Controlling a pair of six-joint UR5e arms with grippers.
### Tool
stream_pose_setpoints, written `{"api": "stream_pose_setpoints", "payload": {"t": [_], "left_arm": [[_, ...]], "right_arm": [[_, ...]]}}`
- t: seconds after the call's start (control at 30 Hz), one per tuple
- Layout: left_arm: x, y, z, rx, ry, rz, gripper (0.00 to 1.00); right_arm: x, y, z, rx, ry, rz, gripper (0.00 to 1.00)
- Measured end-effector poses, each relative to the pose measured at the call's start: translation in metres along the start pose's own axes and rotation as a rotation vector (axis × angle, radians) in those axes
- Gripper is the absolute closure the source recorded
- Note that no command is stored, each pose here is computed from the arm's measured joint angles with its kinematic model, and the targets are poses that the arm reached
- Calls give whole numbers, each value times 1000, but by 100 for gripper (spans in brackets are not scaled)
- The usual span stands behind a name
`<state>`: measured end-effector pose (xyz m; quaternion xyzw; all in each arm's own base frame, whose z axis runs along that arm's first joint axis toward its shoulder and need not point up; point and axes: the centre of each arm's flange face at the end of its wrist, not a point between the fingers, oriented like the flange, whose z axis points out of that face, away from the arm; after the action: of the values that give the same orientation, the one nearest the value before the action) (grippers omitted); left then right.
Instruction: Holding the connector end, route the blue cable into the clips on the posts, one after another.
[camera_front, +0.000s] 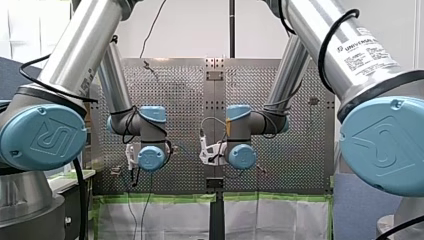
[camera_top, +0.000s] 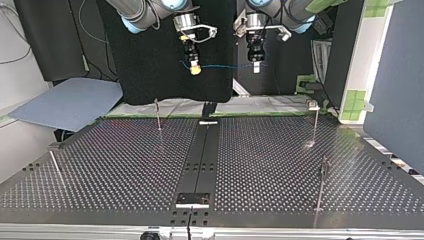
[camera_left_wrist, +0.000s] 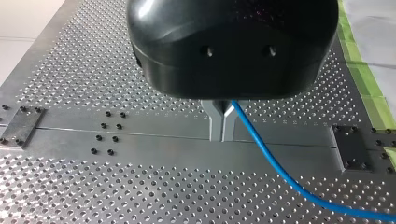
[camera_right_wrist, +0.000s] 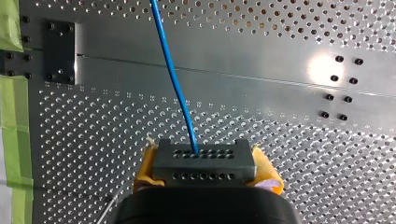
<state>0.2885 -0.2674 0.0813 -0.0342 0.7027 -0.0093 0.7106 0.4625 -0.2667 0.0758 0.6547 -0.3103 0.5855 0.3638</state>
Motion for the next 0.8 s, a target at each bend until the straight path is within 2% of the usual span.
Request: {"api": "stream_pose_setpoints", "payload": {"t": [0.17,0.5,0.8], "left_arm": [[5,3,2,2,7,-9,100],[35,10,-3,10,74,6,100],[37,10,-3,9,79,8,100]], "right_arm": [[0,0,0,0,0,0,100],[0,0,0,0,0,0,100],[0,0,0,0,0,0,100]]}}
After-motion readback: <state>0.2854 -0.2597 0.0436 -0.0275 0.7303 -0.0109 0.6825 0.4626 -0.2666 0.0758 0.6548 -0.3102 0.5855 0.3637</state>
